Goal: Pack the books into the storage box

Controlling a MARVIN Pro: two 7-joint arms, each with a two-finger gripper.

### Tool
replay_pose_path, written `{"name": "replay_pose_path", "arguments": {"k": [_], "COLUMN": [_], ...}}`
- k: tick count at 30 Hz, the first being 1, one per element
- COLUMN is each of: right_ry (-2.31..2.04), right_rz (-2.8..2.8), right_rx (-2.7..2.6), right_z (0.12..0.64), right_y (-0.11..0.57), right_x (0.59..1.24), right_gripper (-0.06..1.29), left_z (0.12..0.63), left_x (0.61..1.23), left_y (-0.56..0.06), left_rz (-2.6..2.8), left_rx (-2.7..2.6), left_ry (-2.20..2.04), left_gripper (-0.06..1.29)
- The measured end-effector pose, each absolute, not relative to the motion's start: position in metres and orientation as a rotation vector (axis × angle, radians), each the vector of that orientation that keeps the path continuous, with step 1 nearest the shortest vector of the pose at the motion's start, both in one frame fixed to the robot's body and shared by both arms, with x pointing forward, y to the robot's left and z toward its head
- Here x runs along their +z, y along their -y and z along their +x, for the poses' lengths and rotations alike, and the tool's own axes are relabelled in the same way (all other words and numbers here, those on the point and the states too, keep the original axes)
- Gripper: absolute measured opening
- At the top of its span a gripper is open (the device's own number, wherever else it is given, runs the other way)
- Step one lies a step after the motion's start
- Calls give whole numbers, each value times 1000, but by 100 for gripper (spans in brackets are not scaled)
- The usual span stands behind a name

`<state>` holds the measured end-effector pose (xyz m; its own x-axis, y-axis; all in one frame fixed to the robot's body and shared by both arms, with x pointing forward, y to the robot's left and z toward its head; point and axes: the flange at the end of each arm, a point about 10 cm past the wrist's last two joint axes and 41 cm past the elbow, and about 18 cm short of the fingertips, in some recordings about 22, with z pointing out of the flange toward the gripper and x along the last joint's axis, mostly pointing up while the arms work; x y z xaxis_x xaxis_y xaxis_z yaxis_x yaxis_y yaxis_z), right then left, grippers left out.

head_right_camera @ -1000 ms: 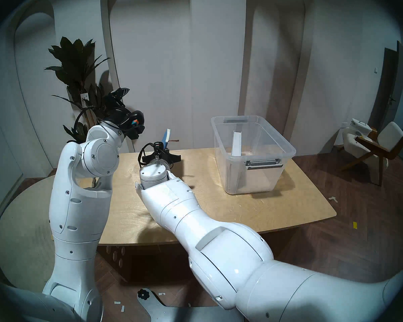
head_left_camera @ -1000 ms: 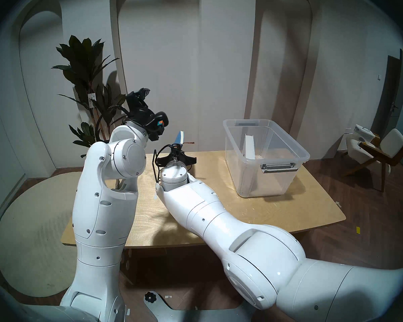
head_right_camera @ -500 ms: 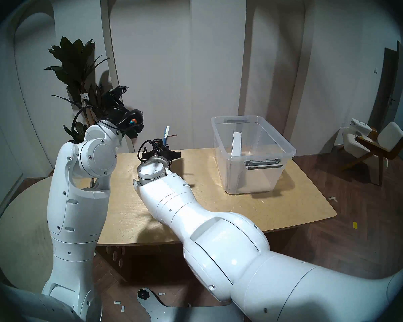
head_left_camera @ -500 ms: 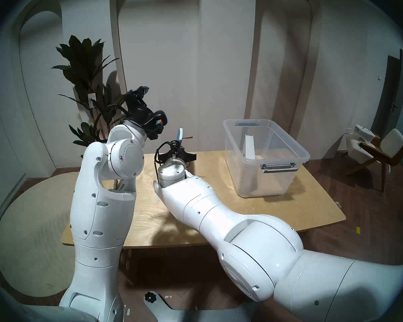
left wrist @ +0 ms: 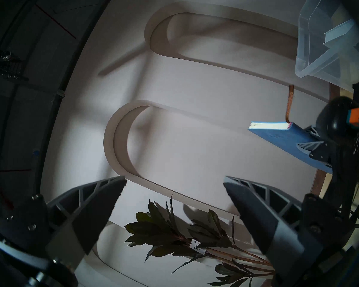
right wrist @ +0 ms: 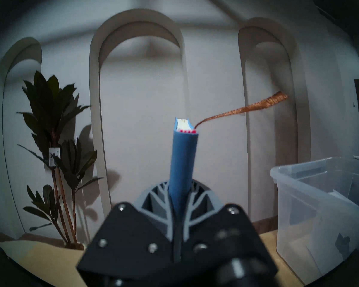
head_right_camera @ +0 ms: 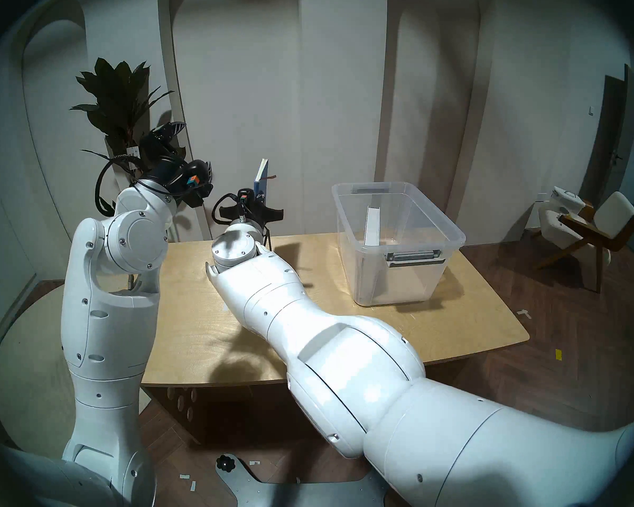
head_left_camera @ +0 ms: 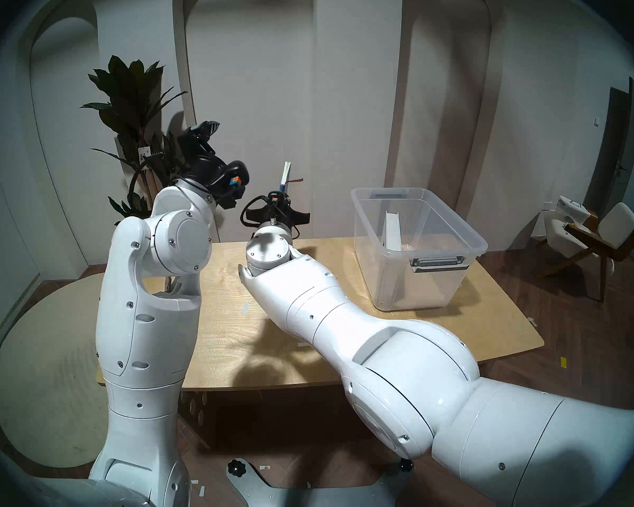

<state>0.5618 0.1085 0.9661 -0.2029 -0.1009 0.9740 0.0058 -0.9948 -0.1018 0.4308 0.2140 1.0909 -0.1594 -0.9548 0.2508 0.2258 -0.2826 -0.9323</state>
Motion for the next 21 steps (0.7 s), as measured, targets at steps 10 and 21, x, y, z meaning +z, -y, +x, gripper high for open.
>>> {"name": "replay_pose_path", "arguments": {"k": [10,21], "right_ry": [-195,-415], "right_rz": [-1665,-1336], "right_rx": [-2546,-2754], "right_z": [562,567], "right_y": [-105,-64], "right_x": [1012,1064], "right_gripper": [4,3], "left_z": [427,426], "left_x": [1099,1097], "left_y": [-223,-227], "left_rz": [-1131,-1135], "left_rx": [-1613,-1616], "left_ry": [-946,-946], "left_gripper": [125,125]}}
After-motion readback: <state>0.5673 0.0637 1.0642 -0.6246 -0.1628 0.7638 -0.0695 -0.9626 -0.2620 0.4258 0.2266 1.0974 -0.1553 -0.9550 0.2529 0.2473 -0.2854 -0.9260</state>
